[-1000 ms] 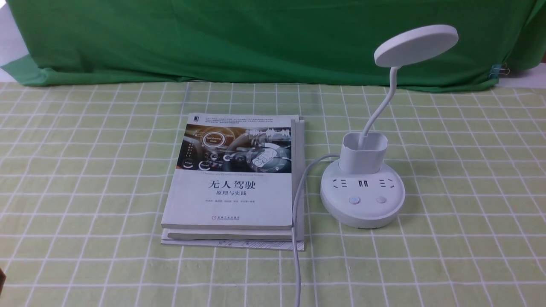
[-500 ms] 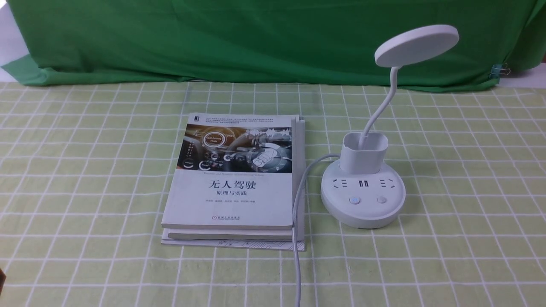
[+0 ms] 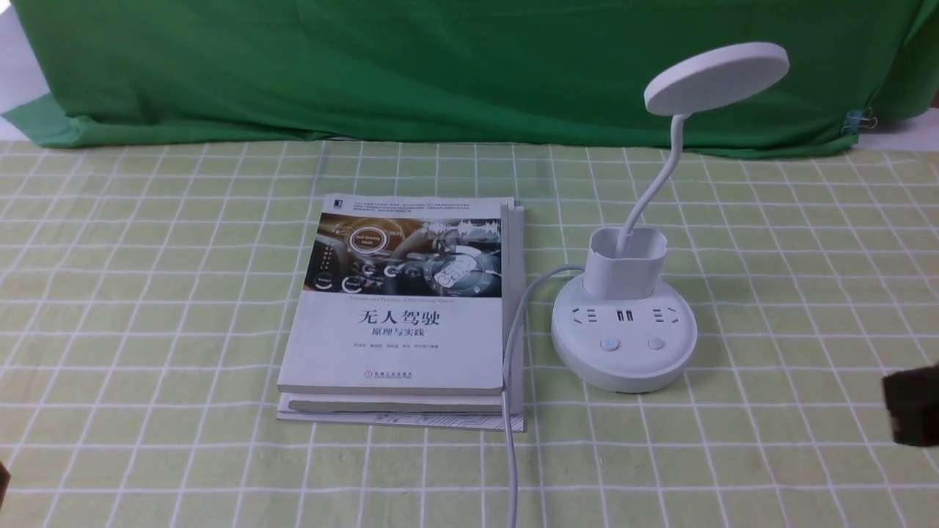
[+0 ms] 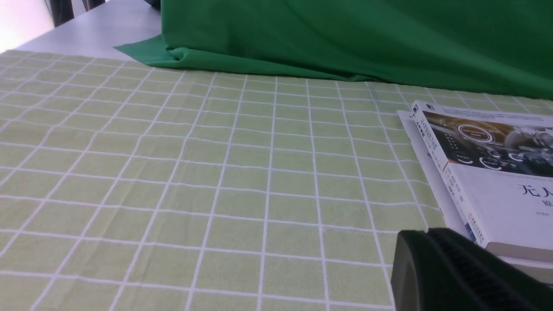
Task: Turn on the table lamp on the green coffee tablecloth with your hand.
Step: 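Press the button on the base of the white desk lamp with the right gripper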
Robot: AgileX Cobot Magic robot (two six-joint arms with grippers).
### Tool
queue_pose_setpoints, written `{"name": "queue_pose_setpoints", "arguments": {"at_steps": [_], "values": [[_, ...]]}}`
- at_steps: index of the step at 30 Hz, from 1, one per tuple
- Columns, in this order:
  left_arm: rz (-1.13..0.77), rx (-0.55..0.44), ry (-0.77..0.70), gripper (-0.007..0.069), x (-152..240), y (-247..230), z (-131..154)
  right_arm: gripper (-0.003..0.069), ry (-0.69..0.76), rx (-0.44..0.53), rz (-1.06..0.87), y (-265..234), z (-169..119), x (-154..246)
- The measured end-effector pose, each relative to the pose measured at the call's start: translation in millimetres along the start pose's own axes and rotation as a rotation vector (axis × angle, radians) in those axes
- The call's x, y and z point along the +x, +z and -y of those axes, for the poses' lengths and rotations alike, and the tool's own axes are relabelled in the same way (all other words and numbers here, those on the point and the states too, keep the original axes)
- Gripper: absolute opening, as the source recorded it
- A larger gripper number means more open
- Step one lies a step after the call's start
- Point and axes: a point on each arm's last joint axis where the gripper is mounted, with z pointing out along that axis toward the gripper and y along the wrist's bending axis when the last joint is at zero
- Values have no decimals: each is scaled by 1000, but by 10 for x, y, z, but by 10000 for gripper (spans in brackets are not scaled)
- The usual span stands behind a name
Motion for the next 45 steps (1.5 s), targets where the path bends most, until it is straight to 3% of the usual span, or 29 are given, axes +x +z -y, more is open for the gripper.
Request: {"name": "queue_pose_setpoints", "arguments": {"at_steps": [8, 17, 27, 45], "values": [[-1, 0, 0, 3, 1, 0, 0, 31, -166, -77, -176, 880, -283, -549], [-1, 0, 0, 3, 1, 0, 0, 30, -201, -85, -272, 1584, -321, -836], [-1, 0, 0, 3, 1, 0, 0, 30, -200, -102, -314, 1942, -339, -917], [-1, 0, 0, 3, 1, 0, 0, 30, -189, -102, -330, 2112, -280, -901]]}}
